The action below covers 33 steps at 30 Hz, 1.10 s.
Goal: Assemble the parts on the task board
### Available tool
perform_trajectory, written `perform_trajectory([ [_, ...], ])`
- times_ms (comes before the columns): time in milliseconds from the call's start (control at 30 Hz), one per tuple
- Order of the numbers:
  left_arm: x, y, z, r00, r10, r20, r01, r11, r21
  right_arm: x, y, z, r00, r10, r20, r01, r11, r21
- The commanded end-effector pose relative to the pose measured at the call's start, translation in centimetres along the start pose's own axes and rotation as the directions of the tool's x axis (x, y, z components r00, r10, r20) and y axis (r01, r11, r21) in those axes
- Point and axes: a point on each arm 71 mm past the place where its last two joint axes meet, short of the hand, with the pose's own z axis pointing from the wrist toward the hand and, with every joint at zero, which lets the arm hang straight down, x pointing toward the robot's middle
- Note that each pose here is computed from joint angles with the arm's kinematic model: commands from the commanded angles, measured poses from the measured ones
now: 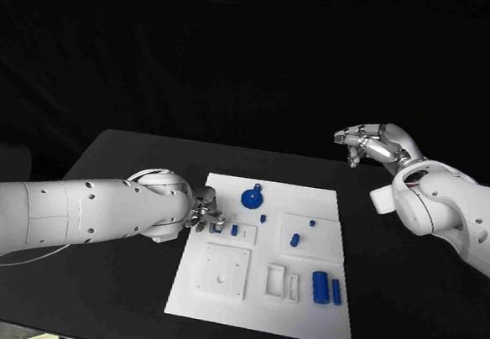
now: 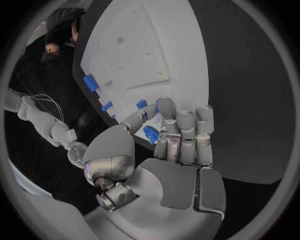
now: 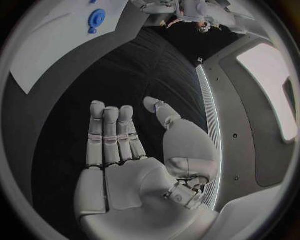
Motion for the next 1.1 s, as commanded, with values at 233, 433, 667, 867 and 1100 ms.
perform_trajectory([
  [233,0.87,-0.12,0.22,0.999,0.003,-0.048,-0.003,1.000,-0.002,0.18,0.16,0.02,1.000,-0.007,-0.017,0.006,1.000,-0.014],
  [433,1.21,-0.15,0.29,0.994,0.030,-0.101,-0.031,0.999,-0.008,0.20,0.16,0.02,1.000,-0.007,-0.018,0.007,1.000,-0.013],
  [667,1.29,-0.27,0.44,0.992,0.042,-0.120,-0.044,0.999,-0.011,0.21,0.15,0.02,1.000,-0.008,-0.021,0.008,1.000,-0.012],
  [867,1.30,-0.49,0.50,0.992,0.038,-0.118,-0.039,0.999,-0.005,0.22,0.15,0.03,1.000,-0.009,-0.021,0.009,1.000,-0.012],
  [1100,1.17,-0.76,0.55,0.995,0.027,-0.094,-0.027,1.000,0.004,0.30,0.17,0.10,1.000,-0.010,-0.023,0.010,1.000,-0.013],
])
